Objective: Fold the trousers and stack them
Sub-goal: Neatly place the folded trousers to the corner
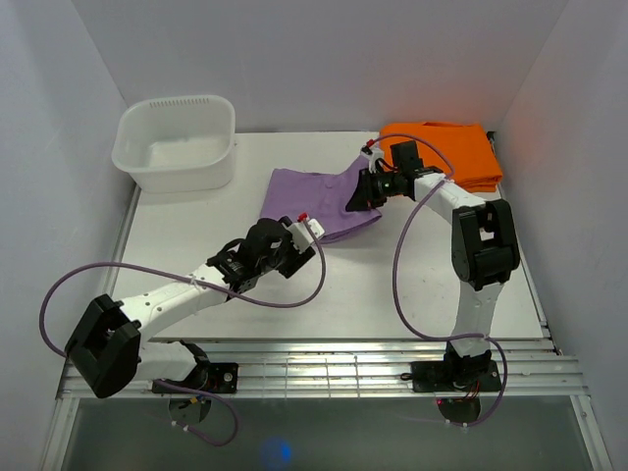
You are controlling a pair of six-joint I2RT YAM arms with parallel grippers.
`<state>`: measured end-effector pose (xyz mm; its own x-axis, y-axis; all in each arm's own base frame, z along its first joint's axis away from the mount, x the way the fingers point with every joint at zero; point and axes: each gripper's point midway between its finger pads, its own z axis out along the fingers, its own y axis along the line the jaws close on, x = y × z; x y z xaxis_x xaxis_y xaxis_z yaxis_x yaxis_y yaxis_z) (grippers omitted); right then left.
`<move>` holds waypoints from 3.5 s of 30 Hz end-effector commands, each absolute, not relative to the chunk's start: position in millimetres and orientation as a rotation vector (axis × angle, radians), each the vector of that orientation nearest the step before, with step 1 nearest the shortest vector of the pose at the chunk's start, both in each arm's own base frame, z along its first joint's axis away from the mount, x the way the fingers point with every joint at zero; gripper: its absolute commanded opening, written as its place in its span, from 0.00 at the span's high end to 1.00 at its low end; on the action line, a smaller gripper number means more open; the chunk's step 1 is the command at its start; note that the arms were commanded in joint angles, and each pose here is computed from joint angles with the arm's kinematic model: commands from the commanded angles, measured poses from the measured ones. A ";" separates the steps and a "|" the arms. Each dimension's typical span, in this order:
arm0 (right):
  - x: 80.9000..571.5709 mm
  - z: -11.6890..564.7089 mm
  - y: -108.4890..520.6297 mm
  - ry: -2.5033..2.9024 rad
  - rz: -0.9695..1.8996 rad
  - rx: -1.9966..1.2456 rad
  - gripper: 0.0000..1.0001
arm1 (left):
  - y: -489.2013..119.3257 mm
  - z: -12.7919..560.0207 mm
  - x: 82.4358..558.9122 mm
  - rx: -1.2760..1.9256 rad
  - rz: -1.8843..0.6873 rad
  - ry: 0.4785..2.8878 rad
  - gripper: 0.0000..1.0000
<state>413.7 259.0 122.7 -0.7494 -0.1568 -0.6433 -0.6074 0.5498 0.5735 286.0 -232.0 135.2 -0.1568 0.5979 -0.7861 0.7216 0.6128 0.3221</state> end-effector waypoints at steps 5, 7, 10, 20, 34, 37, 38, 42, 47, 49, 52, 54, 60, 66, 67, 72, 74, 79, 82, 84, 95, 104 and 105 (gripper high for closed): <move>379.5 56.5 258.1 2.418 1.250 -0.806 0.92 | -264.0 136.9 298.5 1.154 -0.225 1.747 0.27; 367.6 33.0 250.0 2.497 1.255 -0.864 0.92 | -277.9 140.3 296.7 1.239 -0.270 1.654 0.27; 361.2 14.5 240.0 2.552 1.218 -0.897 0.92 | -283.3 127.1 294.9 1.360 -0.256 1.579 0.25; 351.4 10.0 233.9 2.564 1.265 -0.919 0.92 | -282.9 69.2 319.3 1.636 -0.039 1.297 0.21; 353.6 23.3 233.9 2.551 1.326 -0.933 0.71 | -296.1 29.3 316.4 1.720 -0.042 1.436 0.99; 369.2 32.7 228.7 2.539 1.343 -0.817 0.40 | -289.3 16.2 300.3 1.707 -0.001 1.622 1.00; 372.3 35.3 225.7 2.569 1.353 -0.740 0.34 | -292.0 18.4 299.5 1.678 -0.012 1.665 1.00; 377.4 51.8 203.9 2.588 1.409 -0.493 0.23 | -291.3 6.6 282.6 1.591 -0.039 1.892 1.00; 359.8 47.9 164.2 2.578 1.456 -0.162 0.12 | -294.0 -9.6 276.1 1.457 -0.072 2.150 1.00; 336.8 41.2 157.8 2.606 1.488 -0.027 0.08 | -304.2 -9.7 274.1 1.407 -0.129 2.209 1.00; 330.2 37.2 160.5 2.568 1.497 0.048 0.07 | -317.2 -5.3 274.8 1.358 -0.189 2.246 1.00; 322.0 26.5 161.2 2.541 1.488 0.091 0.07 | -319.7 -10.2 273.4 1.341 -0.202 2.279 1.00; 331.3 18.2 162.6 2.436 1.466 0.350 0.07 | -326.7 -7.4 269.3 1.291 -0.261 2.313 1.00; 361.6 10.3 151.9 2.311 1.341 0.512 0.04 | -336.0 -3.9 256.9 1.237 -0.373 2.371 1.00; 361.6 8.3 151.5 2.314 1.331 0.526 0.04 | -339.0 1.2 255.2 1.232 -0.402 2.365 1.00; 359.1 4.5 145.1 2.293 1.271 0.589 0.03 | -349.4 13.4 243.4 1.218 -0.531 2.358 1.00; 364.0 5.2 143.2 2.278 1.256 0.610 0.03 | -350.1 14.9 240.4 1.229 -0.553 2.348 1.00; 375.3 2.0 142.7 2.291 1.169 0.679 0.07 | -354.3 16.2 233.1 1.268 -0.613 2.337 1.00; 386.4 6.7 149.4 2.277 1.183 0.654 0.17 | -356.2 16.8 230.1 1.295 -0.634 2.323 1.00; 391.1 7.7 156.8 2.278 1.204 0.615 0.29 | -354.7 13.6 230.1 1.308 -0.623 2.326 1.00; 422.1 82.3 184.5 2.132 1.136 0.161 0.92 | -331.8 42.3 238.5 1.274 -0.547 2.220 0.59; 497.1 173.6 195.8 1.816 0.990 -0.084 0.92 | -263.0 115.8 280.7 1.084 -0.441 2.166 0.02; 505.7 178.8 195.2 1.795 0.972 -0.091 0.92 | -254.3 117.0 281.8 1.083 -0.415 2.181 0.02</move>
<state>458.7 204.8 129.4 -0.6605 0.3592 -0.6593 -0.3643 0.6146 0.6997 276.4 -278.3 94.0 -0.4440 0.5812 -0.6820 0.8095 0.5864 -0.0272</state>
